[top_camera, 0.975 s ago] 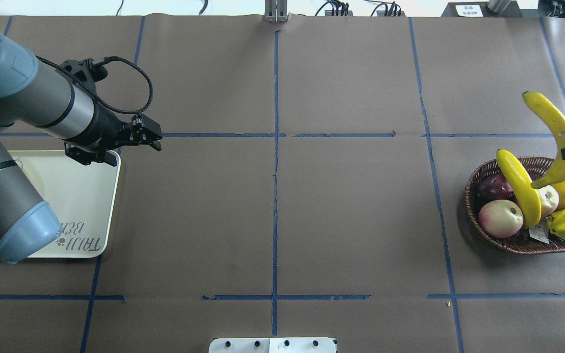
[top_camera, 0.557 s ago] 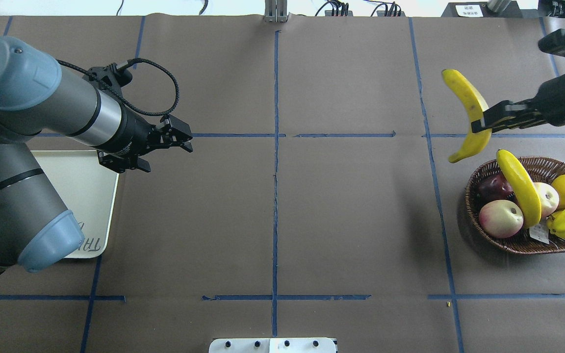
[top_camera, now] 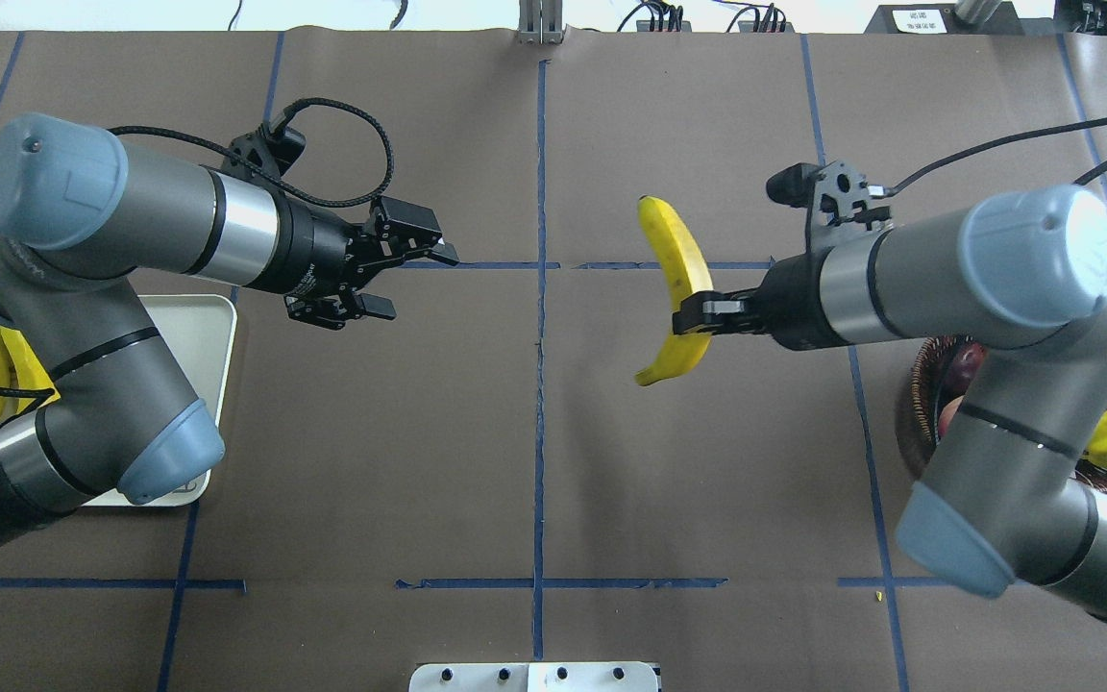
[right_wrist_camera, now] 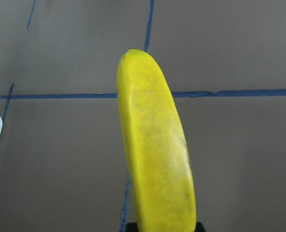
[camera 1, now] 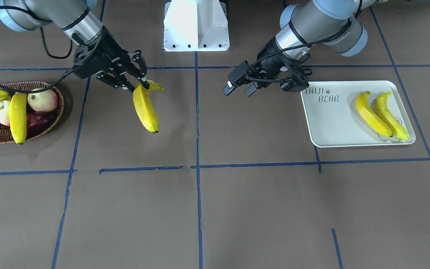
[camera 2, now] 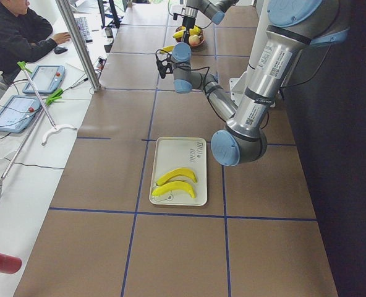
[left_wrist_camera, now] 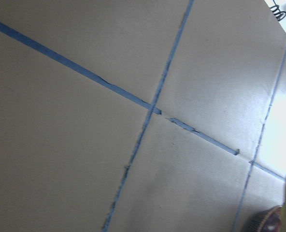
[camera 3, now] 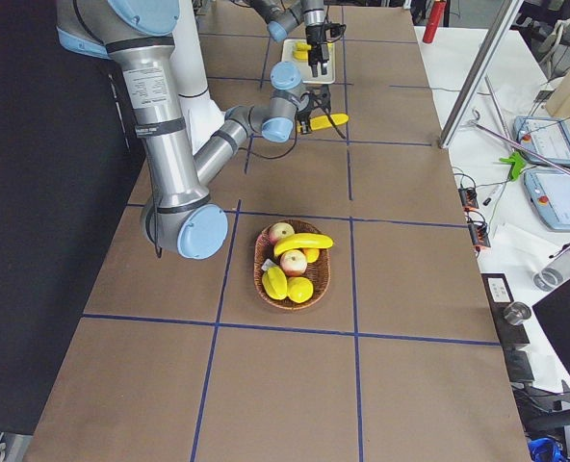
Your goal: Transfer all bananas from basket to plate
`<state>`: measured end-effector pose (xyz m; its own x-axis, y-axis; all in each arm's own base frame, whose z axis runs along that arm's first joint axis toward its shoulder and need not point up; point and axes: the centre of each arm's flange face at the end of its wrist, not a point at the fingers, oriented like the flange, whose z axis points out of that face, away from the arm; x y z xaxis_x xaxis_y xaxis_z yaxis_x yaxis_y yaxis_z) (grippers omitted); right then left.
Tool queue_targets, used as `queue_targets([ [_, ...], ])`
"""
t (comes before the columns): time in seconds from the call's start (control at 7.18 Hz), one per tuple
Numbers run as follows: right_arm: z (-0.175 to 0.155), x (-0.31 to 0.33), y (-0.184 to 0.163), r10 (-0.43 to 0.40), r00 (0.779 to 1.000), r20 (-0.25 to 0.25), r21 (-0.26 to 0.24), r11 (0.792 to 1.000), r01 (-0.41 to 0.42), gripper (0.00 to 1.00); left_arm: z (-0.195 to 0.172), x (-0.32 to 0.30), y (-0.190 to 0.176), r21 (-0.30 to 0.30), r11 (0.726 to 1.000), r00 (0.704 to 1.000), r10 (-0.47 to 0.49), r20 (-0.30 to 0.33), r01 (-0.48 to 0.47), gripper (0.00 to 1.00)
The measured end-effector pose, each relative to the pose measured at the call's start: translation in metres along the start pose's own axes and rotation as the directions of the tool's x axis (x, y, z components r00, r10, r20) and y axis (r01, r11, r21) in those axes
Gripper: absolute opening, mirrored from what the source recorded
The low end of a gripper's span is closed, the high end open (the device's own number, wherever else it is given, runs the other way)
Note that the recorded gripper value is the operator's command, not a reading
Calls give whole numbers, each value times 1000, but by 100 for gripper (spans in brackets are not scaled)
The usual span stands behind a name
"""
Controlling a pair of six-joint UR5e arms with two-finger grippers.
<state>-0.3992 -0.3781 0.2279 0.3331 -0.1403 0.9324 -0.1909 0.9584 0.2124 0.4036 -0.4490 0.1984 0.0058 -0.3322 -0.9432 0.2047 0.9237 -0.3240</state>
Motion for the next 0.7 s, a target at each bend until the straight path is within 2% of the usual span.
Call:
queue_targets([
  [0.28, 17, -42, 29, 9, 999, 37, 1, 1000, -9, 0, 25, 25, 28, -15, 1000, 997, -11, -75, 10, 99],
  [0.7, 18, -58, 38, 18, 998, 53, 14, 1000, -18, 0, 65, 47, 44, 11, 1000, 995, -15, -98, 16, 99],
])
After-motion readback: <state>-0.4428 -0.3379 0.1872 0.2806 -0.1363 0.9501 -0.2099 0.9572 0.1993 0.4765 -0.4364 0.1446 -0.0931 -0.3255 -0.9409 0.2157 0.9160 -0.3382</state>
